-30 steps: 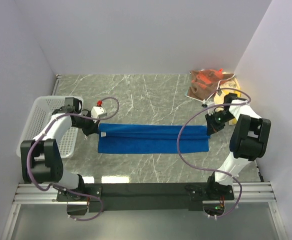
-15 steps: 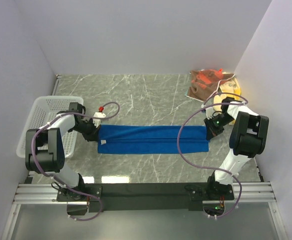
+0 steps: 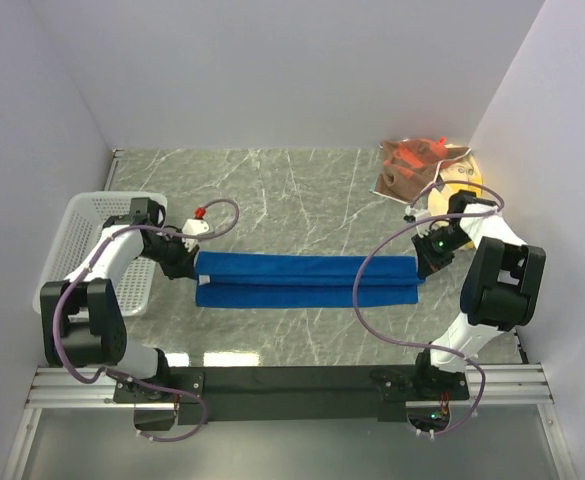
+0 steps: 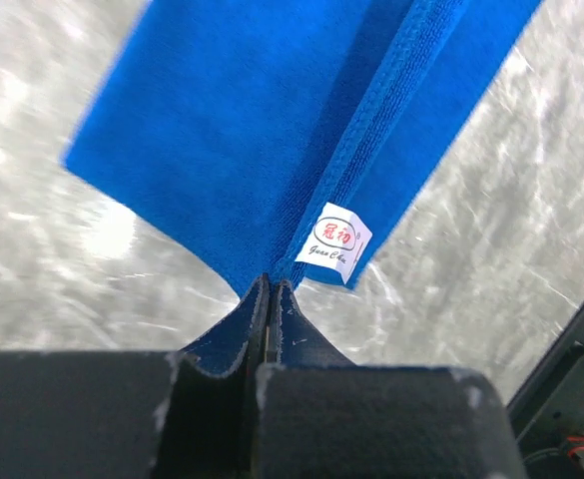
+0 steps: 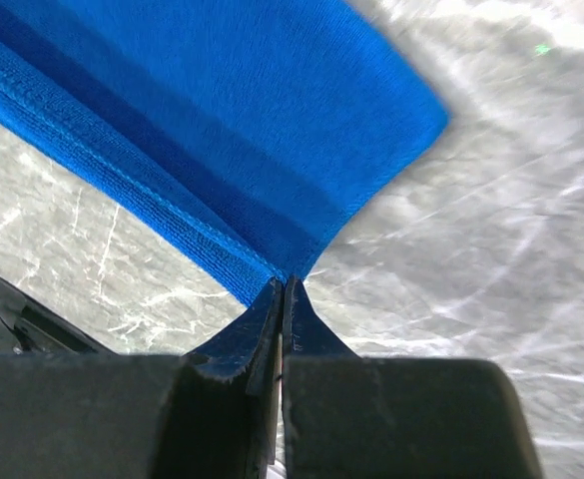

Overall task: Roll the towels
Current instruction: Fold the towel

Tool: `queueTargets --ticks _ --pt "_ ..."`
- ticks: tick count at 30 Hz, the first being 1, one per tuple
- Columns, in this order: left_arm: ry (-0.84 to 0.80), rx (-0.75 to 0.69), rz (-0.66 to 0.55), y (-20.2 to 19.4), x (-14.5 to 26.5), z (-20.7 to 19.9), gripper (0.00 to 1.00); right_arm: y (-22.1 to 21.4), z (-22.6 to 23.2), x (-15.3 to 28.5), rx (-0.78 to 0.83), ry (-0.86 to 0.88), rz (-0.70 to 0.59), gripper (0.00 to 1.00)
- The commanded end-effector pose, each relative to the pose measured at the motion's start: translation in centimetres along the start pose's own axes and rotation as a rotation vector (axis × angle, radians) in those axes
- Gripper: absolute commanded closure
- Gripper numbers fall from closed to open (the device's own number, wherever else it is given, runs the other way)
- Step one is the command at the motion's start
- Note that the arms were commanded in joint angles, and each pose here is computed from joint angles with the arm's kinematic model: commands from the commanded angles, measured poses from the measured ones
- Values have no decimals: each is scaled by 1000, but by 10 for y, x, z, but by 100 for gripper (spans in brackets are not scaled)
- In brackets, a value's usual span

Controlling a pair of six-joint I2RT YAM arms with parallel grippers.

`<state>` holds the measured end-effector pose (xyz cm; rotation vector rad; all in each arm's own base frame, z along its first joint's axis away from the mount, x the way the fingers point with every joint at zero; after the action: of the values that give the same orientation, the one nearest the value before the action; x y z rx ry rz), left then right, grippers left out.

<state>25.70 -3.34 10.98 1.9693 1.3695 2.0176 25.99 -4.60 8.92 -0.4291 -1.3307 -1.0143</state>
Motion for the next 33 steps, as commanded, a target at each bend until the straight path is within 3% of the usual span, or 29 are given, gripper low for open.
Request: queueTargets --ticks 1,11,33 --pt "-19 -4 70 -21 -4 -7 99 -13 -2 -2 28 -34 48 100" --pt "-40 59 119 -35 -31 0 99 -28 -4 -31 -5 -2 112 100" --pt "-30 31 108 -35 -22 -9 99 -16 -6 -16 11 -15 83 100"
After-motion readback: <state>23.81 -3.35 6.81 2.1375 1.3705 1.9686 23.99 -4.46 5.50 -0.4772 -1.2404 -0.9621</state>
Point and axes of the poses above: each gripper's point midway between its finger pads, its own x axis back along the fingers, its own z axis along the line the jaws close on, y = z × x, the point moved 4 cm from there along x, back along the fingers, and after that the axes turned 4 degrees about x, right-handed, at the moved point
